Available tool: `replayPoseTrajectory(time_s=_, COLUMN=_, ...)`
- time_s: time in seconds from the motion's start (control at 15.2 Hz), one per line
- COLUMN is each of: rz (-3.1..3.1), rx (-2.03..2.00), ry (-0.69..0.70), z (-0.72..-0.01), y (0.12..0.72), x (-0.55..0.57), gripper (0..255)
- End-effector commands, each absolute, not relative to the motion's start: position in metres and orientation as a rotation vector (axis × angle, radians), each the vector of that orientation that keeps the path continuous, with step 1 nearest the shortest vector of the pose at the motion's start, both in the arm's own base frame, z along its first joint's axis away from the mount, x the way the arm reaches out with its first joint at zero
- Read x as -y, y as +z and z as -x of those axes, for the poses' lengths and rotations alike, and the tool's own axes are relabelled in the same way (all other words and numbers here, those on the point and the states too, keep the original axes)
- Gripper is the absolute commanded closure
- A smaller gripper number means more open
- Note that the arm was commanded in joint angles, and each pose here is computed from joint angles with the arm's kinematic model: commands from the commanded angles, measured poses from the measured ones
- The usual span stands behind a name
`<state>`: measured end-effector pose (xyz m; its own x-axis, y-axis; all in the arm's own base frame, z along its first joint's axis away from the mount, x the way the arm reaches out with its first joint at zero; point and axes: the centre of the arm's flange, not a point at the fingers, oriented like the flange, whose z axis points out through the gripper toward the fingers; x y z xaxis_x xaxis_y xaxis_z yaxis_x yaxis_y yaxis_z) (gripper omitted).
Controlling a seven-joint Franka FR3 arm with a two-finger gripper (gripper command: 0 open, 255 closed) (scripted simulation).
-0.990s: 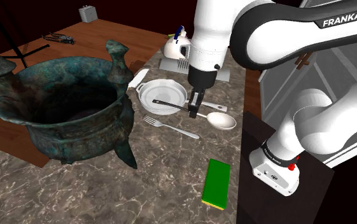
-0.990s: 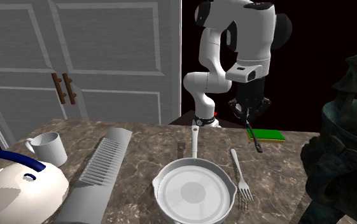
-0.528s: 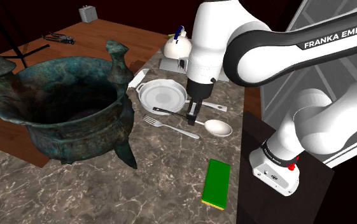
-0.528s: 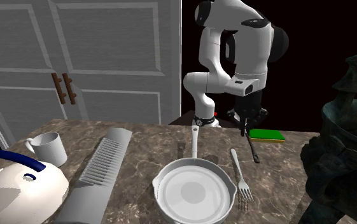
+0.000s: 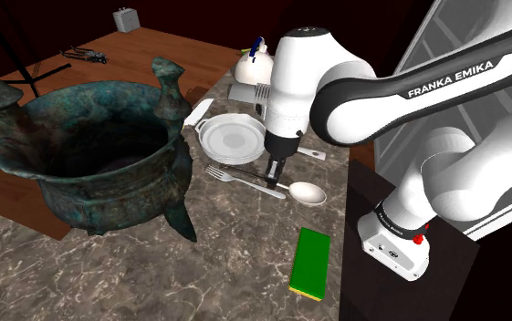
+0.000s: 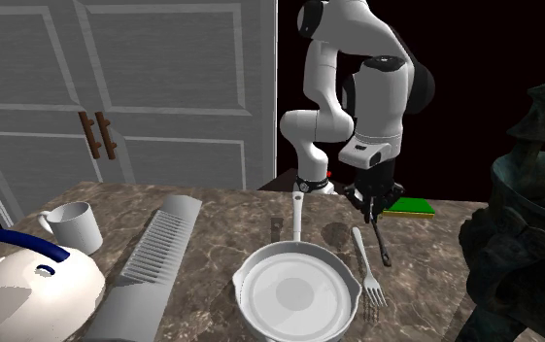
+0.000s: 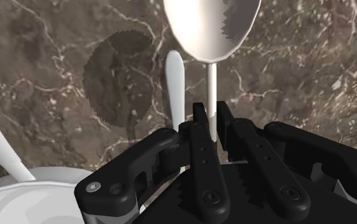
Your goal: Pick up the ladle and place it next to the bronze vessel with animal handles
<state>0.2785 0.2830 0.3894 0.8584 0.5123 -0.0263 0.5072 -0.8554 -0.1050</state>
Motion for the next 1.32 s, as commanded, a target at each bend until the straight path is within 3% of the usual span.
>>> replayPoseTrajectory(time_s=0.0, rz=2.937, rx=0.807, ry=0.080, z=-0.277, y=0.379, x=-0.283, gripper=255)
replayPoseTrajectory(time_s=0.92, rz=2.937, rx=0.807, ry=0.080, z=-0.277, y=0.350, x=-0.283, gripper=255)
replayPoseTrajectory(time_s=0.99, rz=2.937, rx=0.807, ry=0.080, z=-0.277, y=0.350, x=-0.283, gripper=0)
replayPoseTrajectory(time_s=1.25, rz=2.937, rx=0.807, ry=0.080, z=-0.277, y=0.350, x=-0.283, gripper=0)
